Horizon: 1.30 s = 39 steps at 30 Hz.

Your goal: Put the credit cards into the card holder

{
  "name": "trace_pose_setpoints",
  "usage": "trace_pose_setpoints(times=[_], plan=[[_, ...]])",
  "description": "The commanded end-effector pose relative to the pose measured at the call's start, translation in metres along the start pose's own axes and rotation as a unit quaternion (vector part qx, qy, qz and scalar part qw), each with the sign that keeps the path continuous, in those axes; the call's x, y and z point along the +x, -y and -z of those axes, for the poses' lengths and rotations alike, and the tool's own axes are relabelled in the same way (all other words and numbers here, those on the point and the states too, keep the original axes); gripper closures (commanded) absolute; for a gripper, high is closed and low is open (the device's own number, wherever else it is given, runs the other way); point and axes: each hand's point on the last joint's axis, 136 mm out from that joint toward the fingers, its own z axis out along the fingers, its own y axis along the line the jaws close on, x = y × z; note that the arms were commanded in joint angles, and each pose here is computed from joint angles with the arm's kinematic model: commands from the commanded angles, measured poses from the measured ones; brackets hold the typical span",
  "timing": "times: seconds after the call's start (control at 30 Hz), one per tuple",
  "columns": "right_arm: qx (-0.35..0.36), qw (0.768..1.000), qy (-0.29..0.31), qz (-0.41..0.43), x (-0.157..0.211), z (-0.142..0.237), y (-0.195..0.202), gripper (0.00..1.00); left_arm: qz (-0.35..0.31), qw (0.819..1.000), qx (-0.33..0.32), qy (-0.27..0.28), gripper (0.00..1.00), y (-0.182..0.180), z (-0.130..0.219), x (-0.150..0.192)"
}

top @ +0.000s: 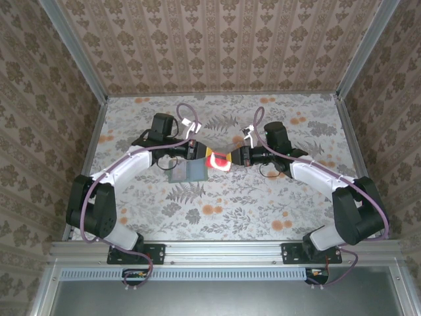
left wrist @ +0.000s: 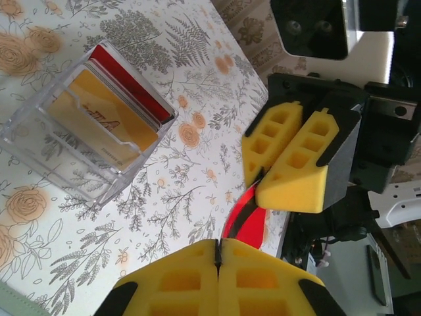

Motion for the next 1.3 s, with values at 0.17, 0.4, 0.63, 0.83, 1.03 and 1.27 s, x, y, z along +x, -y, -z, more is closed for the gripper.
trace_pose_setpoints(times=[0.17,0.4,0.63,0.83,1.03,1.27], plan=[[0.077,0.994,0.070,-0.016,-0.025,0.009,0.021,0.58,0.014,0.994,-0.035,0.098,1.00,-0.008,0.011,-0.025],[0.060,0.982,0.159,-0.085,-0.044,0.009,0.014,0.55,0.069,0.920,-0.132,0.362,1.00,-0.029,0.058,-0.046],[-0.005,0.968,0.212,-0.136,-0.047,-0.024,-0.019,0.55,0.088,0.896,-0.096,0.425,1.00,-0.010,0.058,-0.055],[-0.017,0.954,0.254,-0.159,-0.056,-0.020,-0.023,0.54,0.098,0.885,-0.074,0.450,1.00,0.001,0.065,-0.061],[-0.058,0.951,0.262,-0.155,-0.067,-0.021,-0.041,0.54,0.098,0.888,-0.051,0.446,1.00,0.013,0.060,-0.063],[-0.069,0.948,0.268,-0.157,-0.071,-0.021,-0.045,0.55,0.102,0.887,-0.033,0.448,1.00,0.021,0.059,-0.063]])
